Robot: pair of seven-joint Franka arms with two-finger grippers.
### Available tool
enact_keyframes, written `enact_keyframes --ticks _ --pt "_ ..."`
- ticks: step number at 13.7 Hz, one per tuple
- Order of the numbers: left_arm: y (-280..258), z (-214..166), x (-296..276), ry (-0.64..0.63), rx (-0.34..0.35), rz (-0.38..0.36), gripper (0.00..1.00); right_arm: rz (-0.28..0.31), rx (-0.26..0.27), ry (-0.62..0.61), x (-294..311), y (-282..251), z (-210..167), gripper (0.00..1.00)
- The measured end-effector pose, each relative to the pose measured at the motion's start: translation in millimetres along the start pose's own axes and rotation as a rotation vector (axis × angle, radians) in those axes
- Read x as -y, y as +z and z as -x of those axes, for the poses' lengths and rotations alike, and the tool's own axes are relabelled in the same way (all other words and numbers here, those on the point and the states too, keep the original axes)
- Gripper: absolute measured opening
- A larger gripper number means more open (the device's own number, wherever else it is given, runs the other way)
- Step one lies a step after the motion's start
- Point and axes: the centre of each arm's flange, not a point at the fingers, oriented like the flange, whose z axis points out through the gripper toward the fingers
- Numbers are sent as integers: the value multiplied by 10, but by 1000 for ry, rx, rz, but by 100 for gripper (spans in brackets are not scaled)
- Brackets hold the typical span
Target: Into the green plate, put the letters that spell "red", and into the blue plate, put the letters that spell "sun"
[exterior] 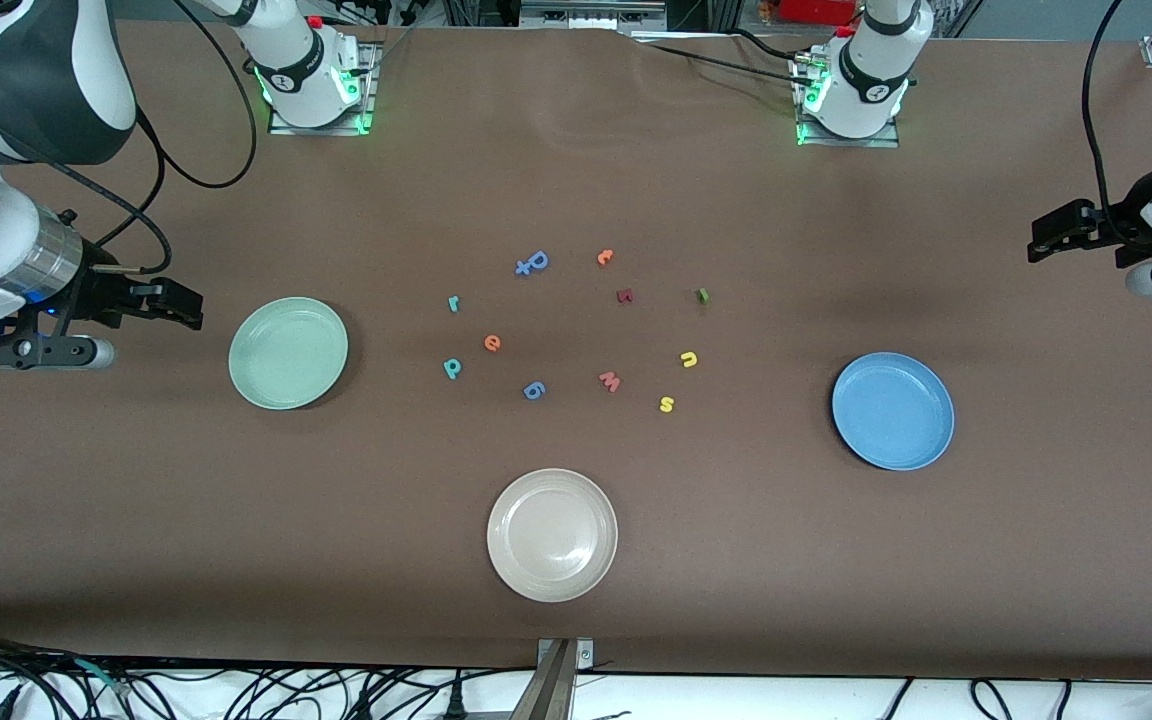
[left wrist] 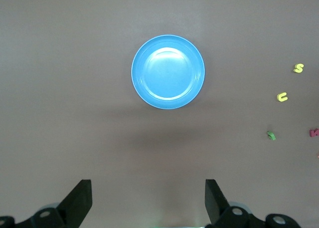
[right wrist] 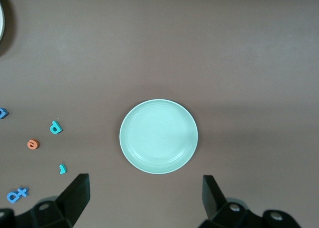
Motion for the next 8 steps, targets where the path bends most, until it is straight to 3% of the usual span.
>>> enact_keyframes --ticks 8 --pt "2 -1 0 0 0 0 100 1 3 0 2 19 -7 100"
